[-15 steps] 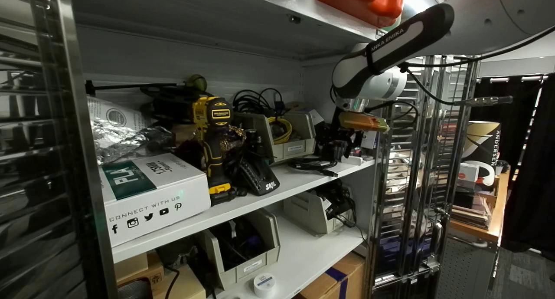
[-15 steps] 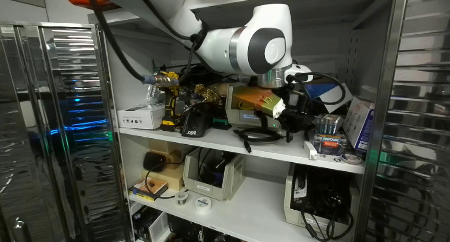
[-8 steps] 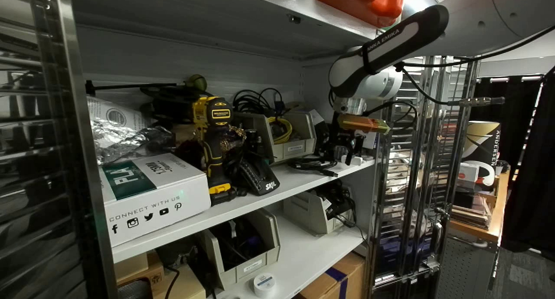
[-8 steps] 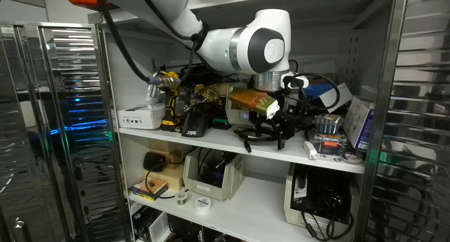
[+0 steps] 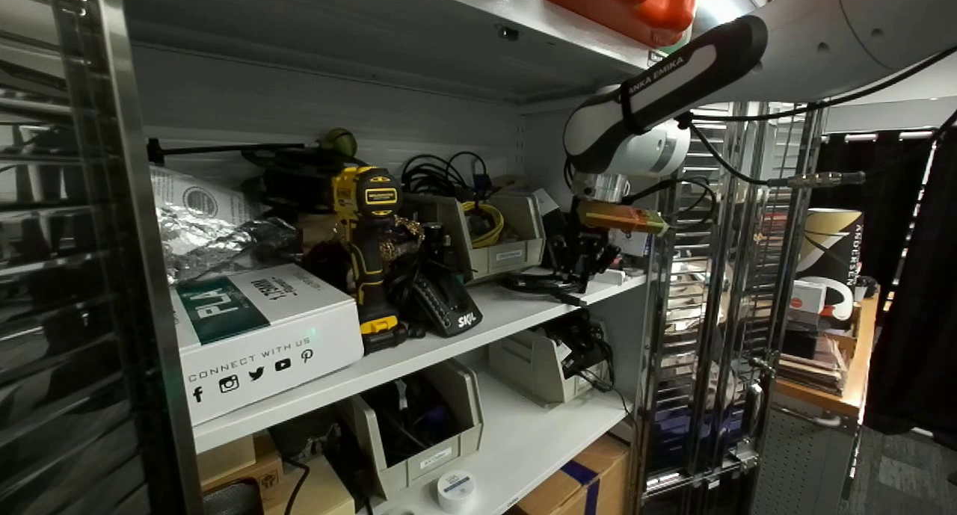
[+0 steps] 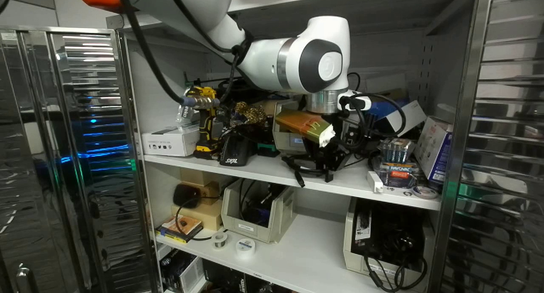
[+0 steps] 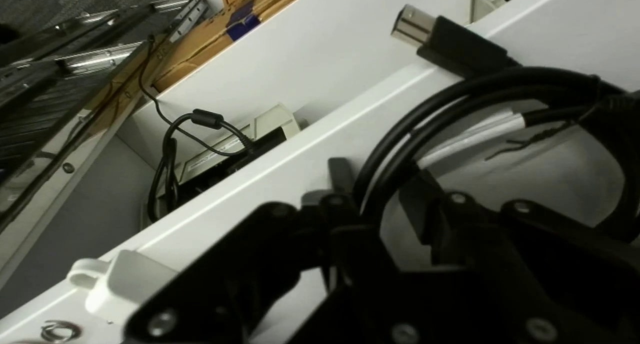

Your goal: Put the black cable inside the tool box on the first shelf

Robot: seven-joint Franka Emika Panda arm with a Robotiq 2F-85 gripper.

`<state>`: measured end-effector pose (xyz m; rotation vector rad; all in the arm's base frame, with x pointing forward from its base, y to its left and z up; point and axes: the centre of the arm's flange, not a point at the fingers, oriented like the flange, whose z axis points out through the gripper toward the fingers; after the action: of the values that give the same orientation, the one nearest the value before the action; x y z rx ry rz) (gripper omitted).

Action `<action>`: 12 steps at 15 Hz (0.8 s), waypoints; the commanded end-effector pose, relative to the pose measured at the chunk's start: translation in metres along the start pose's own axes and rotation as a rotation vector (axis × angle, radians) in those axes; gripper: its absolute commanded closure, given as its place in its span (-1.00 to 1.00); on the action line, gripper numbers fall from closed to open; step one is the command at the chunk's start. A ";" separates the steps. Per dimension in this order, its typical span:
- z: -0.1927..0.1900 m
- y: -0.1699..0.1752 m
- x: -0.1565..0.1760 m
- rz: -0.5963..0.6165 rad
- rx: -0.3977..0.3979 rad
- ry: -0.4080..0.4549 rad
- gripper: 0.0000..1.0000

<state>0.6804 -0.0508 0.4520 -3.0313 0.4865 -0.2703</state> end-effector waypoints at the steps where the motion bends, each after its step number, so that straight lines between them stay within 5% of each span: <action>1: -0.005 -0.010 0.002 0.016 0.015 0.035 0.73; 12: -0.081 -0.005 -0.063 -0.046 0.008 0.178 0.71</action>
<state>0.6572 -0.0369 0.4933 -3.0447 0.4495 -0.4272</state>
